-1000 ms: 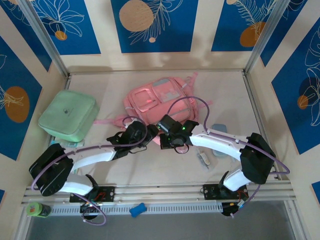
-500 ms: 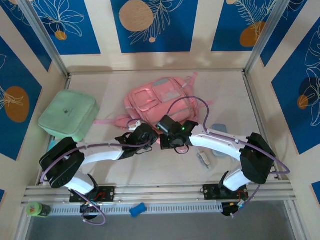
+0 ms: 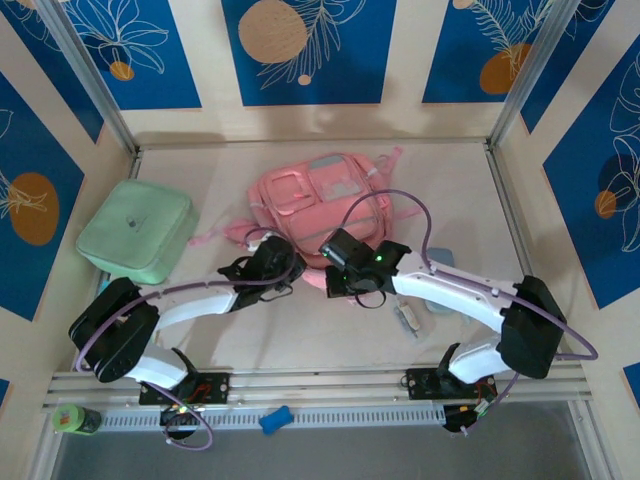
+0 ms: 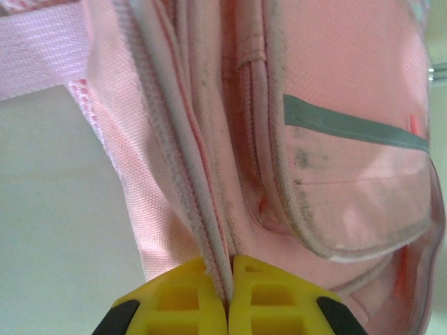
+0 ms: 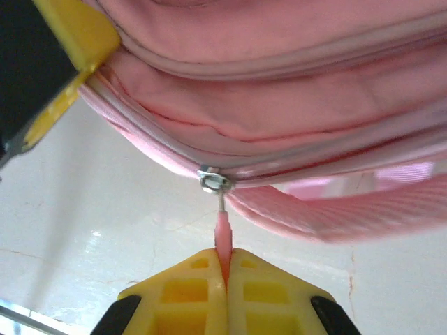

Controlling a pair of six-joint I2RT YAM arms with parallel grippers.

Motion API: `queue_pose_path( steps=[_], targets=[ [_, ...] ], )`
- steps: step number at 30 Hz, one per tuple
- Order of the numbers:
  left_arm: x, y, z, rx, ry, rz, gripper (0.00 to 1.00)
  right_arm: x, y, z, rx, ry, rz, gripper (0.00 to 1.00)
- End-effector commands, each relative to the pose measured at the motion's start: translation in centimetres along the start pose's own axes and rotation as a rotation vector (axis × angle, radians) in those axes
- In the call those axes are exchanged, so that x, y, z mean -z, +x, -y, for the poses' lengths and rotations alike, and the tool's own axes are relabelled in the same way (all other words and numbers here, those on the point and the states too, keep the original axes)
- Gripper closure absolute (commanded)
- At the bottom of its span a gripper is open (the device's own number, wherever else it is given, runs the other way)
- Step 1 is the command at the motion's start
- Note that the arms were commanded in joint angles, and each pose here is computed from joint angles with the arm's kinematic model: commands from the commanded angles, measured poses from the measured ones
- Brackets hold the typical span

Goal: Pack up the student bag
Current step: Zip the student bag at the center of the table.

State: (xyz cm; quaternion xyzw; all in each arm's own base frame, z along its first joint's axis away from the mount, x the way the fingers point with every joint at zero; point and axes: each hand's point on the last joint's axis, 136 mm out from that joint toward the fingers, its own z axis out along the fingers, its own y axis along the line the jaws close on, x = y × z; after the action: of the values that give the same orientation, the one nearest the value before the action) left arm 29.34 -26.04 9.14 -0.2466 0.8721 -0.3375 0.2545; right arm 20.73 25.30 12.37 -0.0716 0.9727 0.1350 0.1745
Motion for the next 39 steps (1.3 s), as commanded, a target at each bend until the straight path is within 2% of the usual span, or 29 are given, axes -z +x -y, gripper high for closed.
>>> queue_pose_path(
  steps=[1,5,8,14,18,19,20,22,25,29,34,39],
  targets=[
    [0.4,-3.8,-0.9,-0.049,-0.020,0.062,1.00,1.2,2.0,3.2,-0.011,0.083,-0.056,1.00],
    [0.7,-5.9,-1.6,-0.062,-0.036,0.050,1.00,1.2,2.5,4.8,-0.043,0.059,-0.067,1.00],
    [1.0,-7.0,-0.9,-0.079,0.002,0.041,1.00,0.8,2.6,5.6,-0.024,0.053,-0.077,1.00],
    [1.2,-7.9,-0.9,-0.129,-0.023,0.024,1.00,1.3,1.2,1.1,0.102,-0.117,-0.031,1.00],
    [1.4,-8.0,-1.6,-0.150,-0.071,0.015,0.99,0.1,0.3,1.0,0.074,-0.093,-0.037,1.00],
    [1.5,-7.8,-1.6,-0.149,-0.071,0.002,0.82,-0.2,0.3,0.3,0.085,-0.111,-0.048,1.00],
    [1.7,-7.4,-1.5,-0.143,-0.060,-0.010,0.71,-0.1,0.2,-0.6,0.106,-0.134,-0.047,1.00],
    [2.3,-6.6,-1.8,-0.090,-0.037,-0.013,0.59,0.0,0.0,-1.3,0.127,-0.138,-0.028,1.00],
    [3.0,-4.1,-1.8,-0.020,0.016,-0.014,0.45,-0.1,0.1,-1.1,0.128,-0.126,-0.026,1.00],
    [3.0,-0.8,-0.6,0.036,0.037,-0.029,0.36,-0.6,0.6,-1.2,0.139,-0.156,-0.041,1.00],
    [1.9,-0.2,-0.7,0.097,0.000,0.005,0.35,-1.8,0.3,-1.2,0.147,-0.150,-0.047,1.00],
    [1.2,-0.2,-2.3,0.114,-0.047,0.032,0.46,-2.7,-0.3,-1.8,0.164,-0.148,-0.057,1.00]
  ],
)
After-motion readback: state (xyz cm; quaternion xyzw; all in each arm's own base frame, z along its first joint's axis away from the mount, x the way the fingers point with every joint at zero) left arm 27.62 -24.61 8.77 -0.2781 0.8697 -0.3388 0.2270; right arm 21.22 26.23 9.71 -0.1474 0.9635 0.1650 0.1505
